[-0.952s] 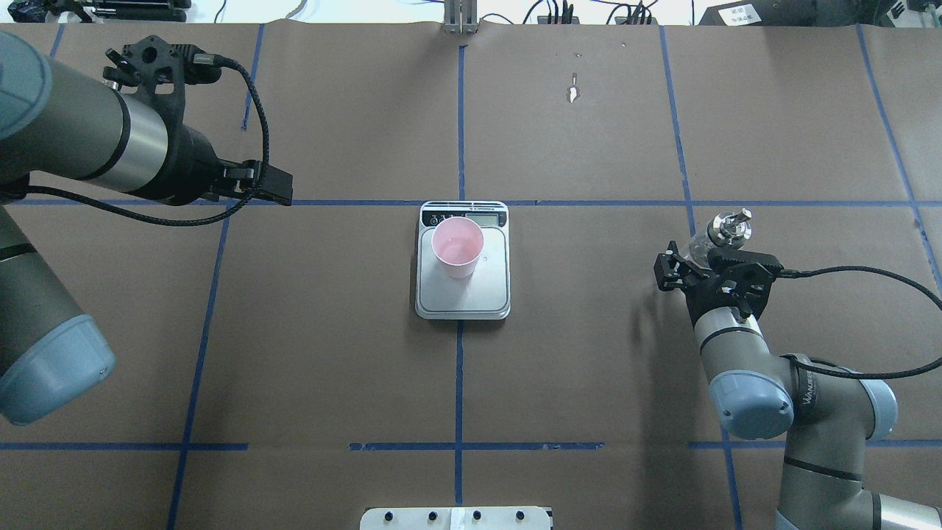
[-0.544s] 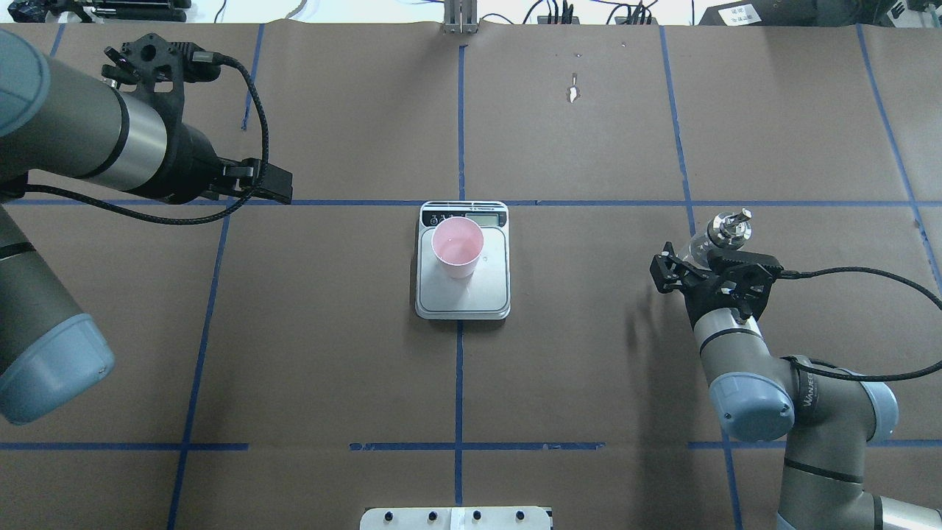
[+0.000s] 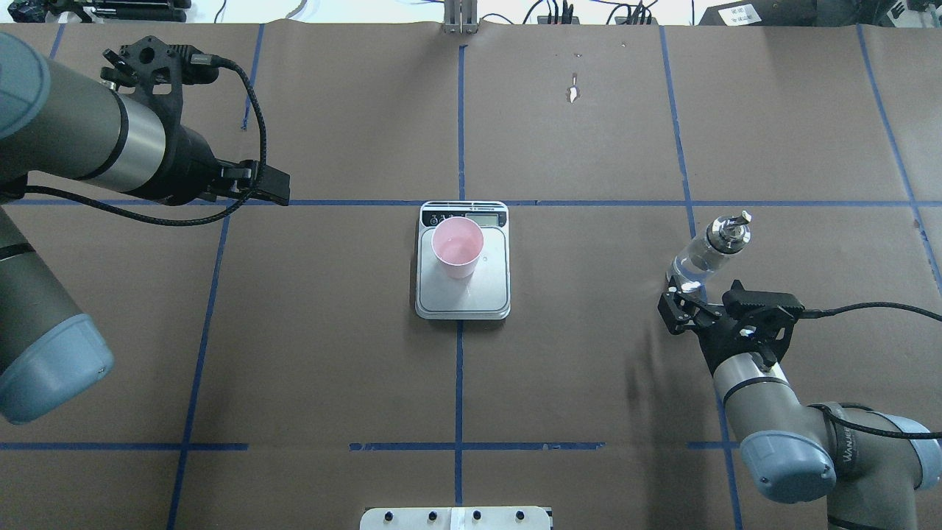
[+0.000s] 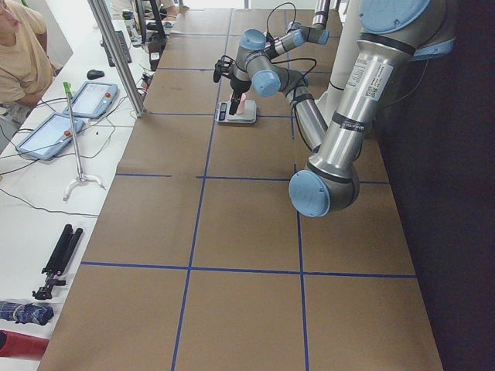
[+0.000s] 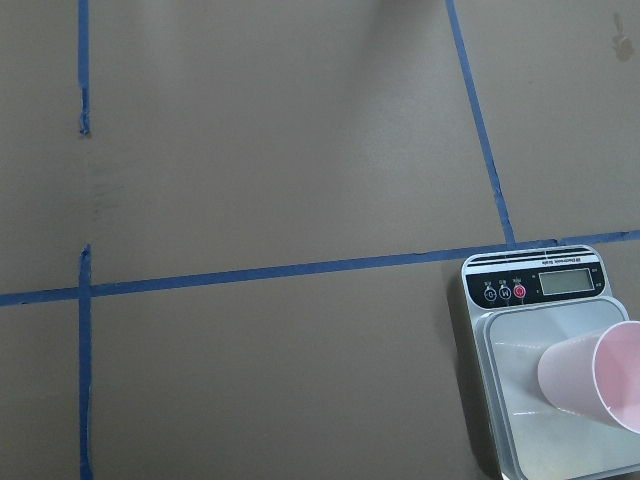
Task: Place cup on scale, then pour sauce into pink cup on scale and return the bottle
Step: 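Open the right gripper and draw it back from the bottle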
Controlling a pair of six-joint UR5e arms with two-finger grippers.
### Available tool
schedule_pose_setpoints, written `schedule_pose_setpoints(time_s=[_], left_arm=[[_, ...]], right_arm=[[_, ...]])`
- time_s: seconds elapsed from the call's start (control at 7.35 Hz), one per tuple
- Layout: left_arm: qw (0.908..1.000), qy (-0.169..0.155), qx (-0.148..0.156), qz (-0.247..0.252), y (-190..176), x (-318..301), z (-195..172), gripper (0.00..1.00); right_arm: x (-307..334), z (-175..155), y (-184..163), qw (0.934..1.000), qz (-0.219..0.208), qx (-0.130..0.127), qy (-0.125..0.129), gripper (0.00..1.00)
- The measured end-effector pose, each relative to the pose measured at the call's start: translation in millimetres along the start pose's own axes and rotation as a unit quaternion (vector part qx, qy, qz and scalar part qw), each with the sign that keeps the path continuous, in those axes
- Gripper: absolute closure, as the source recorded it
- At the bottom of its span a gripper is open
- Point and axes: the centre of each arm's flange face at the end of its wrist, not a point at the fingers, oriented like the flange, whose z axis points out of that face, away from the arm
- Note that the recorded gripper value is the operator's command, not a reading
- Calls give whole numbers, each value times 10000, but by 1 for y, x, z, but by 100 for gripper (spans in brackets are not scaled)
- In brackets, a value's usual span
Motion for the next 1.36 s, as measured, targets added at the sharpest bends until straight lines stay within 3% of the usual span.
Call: schedule_pose_setpoints(time_s=[0.27, 0.68, 0.95, 1.36], left_arm=[[10000, -11, -8, -5, 0, -1, 1, 0], [10000, -69, -40, 10, 0, -5, 7, 0], [9999, -126, -65, 44, -3, -7, 13, 0], [9982, -369, 30, 475, -30, -36, 14, 0]], right_arm=[[8, -22, -2, 9997, -55, -209, -121, 0], [39, -45, -10, 9941, -541, -925, -157, 0], [66, -55, -19, 9798, -1225, -1545, -317, 0], [145, -34, -54, 9475, -1567, -2648, -872, 0]])
